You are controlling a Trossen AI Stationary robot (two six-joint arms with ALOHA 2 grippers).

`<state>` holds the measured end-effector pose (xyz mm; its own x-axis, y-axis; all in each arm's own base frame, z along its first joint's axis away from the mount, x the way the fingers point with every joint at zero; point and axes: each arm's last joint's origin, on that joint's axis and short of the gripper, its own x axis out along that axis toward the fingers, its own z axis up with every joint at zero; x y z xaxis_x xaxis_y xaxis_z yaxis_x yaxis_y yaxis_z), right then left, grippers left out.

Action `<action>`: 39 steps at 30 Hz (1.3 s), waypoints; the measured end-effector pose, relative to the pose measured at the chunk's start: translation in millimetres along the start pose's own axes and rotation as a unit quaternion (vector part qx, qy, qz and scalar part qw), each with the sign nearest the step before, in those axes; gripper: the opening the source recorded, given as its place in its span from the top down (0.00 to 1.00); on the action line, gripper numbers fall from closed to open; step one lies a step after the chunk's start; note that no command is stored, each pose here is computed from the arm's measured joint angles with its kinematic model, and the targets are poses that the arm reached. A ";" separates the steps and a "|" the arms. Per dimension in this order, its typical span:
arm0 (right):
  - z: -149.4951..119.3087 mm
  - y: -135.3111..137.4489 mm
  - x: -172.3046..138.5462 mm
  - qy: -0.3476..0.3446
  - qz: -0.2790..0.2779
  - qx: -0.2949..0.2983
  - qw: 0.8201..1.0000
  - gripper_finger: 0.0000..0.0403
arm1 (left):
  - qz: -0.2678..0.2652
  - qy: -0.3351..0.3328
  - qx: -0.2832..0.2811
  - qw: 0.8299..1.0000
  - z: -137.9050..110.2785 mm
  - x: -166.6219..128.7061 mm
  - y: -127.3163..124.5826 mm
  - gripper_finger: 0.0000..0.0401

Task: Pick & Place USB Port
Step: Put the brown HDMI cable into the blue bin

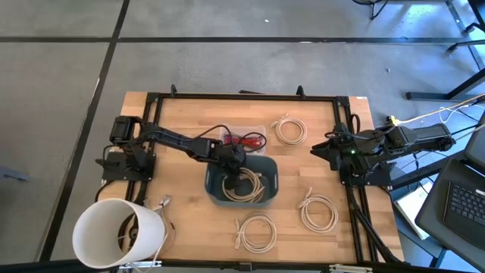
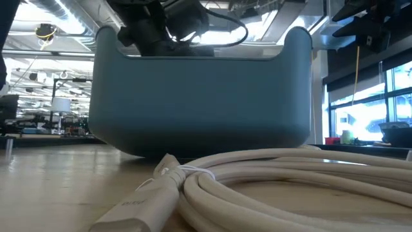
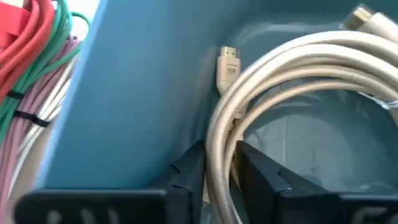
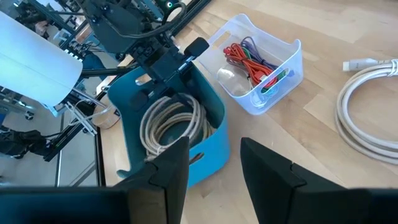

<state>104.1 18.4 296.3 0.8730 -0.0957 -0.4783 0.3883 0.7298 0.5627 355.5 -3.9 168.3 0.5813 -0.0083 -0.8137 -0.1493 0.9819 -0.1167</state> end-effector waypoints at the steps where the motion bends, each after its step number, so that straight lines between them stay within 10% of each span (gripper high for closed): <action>1: 0.0 0.0 0.0 0.000 0.000 0.000 1.000 0.64 | -0.002 0.000 0.000 1.000 0.1 0.0 0.0 0.78; 24: -0.9 -0.9 0.0 0.005 -0.004 -0.002 1.000 0.64 | -0.020 0.006 0.052 0.998 84.6 -81.3 -22.6 0.68; 39: 0.0 -2.4 -0.1 -0.015 -0.025 -0.004 1.000 0.64 | 0.191 -0.209 -0.023 0.959 19.2 -313.2 -30.3 0.76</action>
<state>103.1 16.6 295.0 0.8615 -0.1519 -0.4845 0.4288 0.7286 0.5340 193.3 -27.5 437.7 0.7455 0.4367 -0.5035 -0.4446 0.8886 0.1124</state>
